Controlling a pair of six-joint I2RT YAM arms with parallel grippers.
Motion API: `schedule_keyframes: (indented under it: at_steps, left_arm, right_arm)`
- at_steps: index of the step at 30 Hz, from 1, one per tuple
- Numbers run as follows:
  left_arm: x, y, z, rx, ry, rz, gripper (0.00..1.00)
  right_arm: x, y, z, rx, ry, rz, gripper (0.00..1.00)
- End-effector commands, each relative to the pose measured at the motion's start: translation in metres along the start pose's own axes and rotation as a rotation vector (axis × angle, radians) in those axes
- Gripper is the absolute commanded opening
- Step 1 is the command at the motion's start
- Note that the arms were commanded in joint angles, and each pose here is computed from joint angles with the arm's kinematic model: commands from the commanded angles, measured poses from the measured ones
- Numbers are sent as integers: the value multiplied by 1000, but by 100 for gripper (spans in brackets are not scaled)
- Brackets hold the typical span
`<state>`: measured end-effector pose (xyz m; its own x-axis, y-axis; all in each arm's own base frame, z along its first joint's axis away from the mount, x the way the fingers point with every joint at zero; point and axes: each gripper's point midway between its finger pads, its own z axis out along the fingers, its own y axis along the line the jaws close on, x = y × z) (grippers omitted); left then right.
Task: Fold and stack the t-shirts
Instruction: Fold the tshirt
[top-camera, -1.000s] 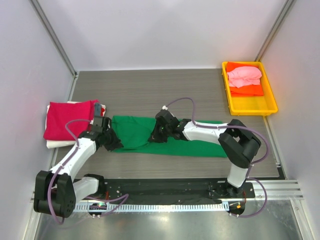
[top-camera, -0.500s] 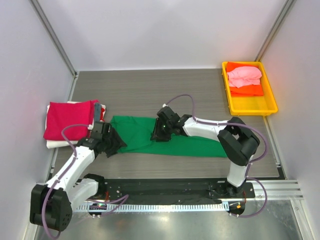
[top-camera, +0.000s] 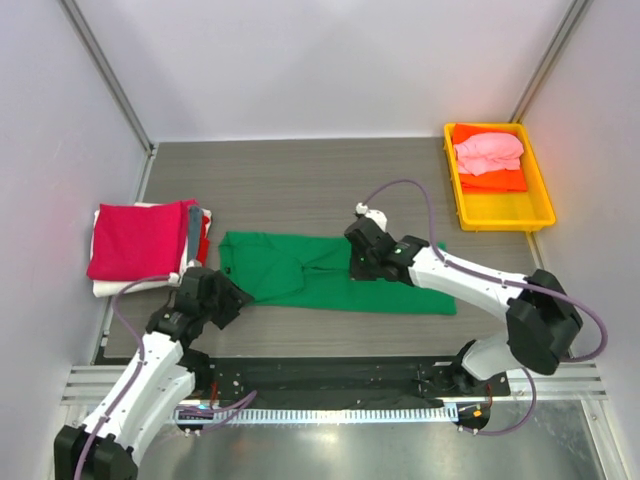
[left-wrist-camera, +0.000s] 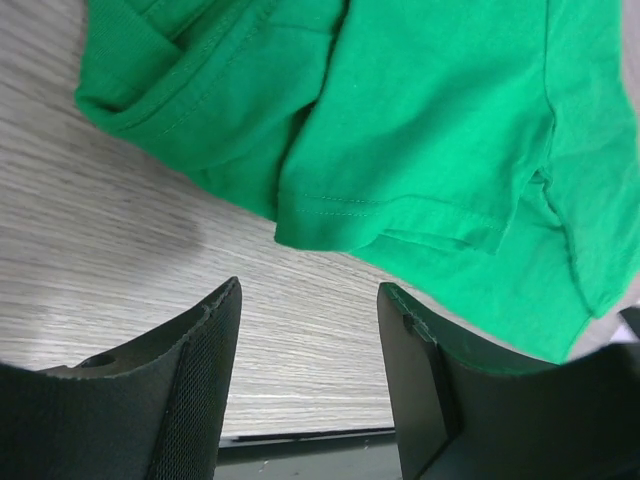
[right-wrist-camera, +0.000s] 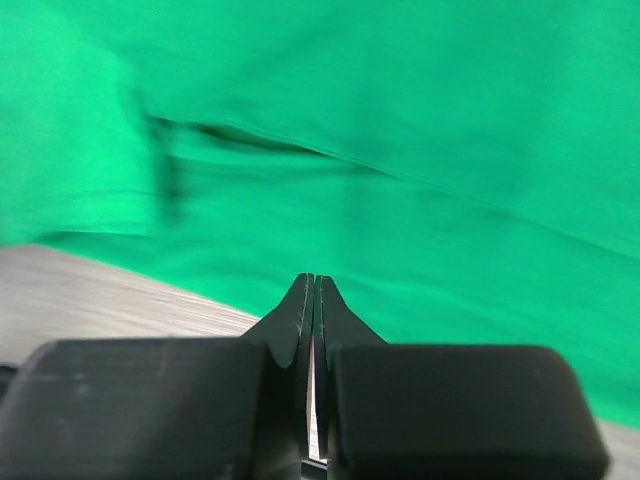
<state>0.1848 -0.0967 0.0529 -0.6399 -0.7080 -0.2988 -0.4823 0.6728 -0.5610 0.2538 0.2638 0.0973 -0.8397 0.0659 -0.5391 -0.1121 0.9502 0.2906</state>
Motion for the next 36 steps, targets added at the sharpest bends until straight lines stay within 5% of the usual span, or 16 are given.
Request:
schedule_keyframes:
  at_steps: [1, 8, 18, 29, 36]
  left_arm:
    - [-13, -15, -3, 65, -72, -74, 58]
    - [-16, -6, 13, 59, -118, -153, 60]
    - [-31, -11, 35, 50, -172, -196, 60]
    - [-46, -19, 72, 9, -198, -180, 59]
    - [-81, -78, 114, 44, -191, -92, 59]
  right_arm:
    - [16, -67, -14, 212, 8, -41, 1]
    - [43, -127, -35, 323, -41, 67, 1]
    - [57, -147, -26, 413, -11, 63, 1]
    - [71, -146, 3, 432, 53, 48, 1]
    - [101, -106, 8, 325, 114, 2, 1]
